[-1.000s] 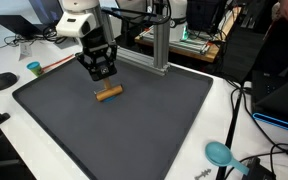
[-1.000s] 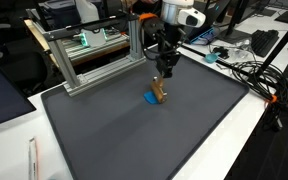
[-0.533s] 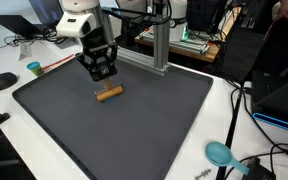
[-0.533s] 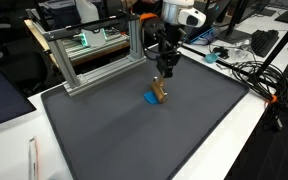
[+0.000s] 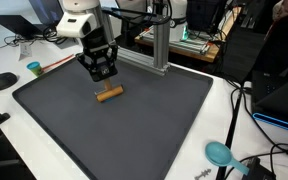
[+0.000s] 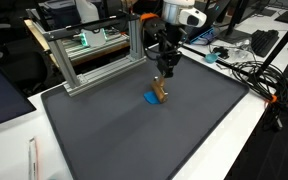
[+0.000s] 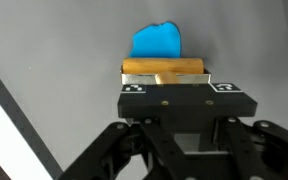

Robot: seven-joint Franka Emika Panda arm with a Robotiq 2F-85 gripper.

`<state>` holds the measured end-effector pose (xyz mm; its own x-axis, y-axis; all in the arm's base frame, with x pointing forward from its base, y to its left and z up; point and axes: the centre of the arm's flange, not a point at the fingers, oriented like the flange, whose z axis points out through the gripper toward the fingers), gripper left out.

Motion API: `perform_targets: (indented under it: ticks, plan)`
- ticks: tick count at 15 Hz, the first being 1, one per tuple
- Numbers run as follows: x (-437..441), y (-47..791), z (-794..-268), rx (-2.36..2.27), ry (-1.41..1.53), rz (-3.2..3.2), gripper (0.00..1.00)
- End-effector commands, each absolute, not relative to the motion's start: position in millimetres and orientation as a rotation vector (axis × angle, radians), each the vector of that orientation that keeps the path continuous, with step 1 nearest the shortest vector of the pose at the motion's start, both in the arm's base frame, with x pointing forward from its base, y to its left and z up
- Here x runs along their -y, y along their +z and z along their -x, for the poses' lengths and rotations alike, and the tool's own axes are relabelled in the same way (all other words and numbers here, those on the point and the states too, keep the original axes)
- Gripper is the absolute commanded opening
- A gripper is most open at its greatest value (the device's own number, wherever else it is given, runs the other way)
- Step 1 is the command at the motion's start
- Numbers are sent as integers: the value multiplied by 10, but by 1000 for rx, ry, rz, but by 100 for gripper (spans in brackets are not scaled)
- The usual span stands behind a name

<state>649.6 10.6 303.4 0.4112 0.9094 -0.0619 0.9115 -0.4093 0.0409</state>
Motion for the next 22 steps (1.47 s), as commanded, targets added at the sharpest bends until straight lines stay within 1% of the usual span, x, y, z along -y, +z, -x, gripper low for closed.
perform_targets:
  ticks: [1,5,12,17,22]
  plan:
    - [-147,2846,-6525,-1678,-14,-2669,23]
    - [182,3284,-6510,-1486,63,-2854,23]
    - [617,4193,-6172,-971,293,-3059,23]
    - [561,4653,-5611,-669,284,-3013,23]
    - [468,4819,-4995,-418,239,-2980,23]
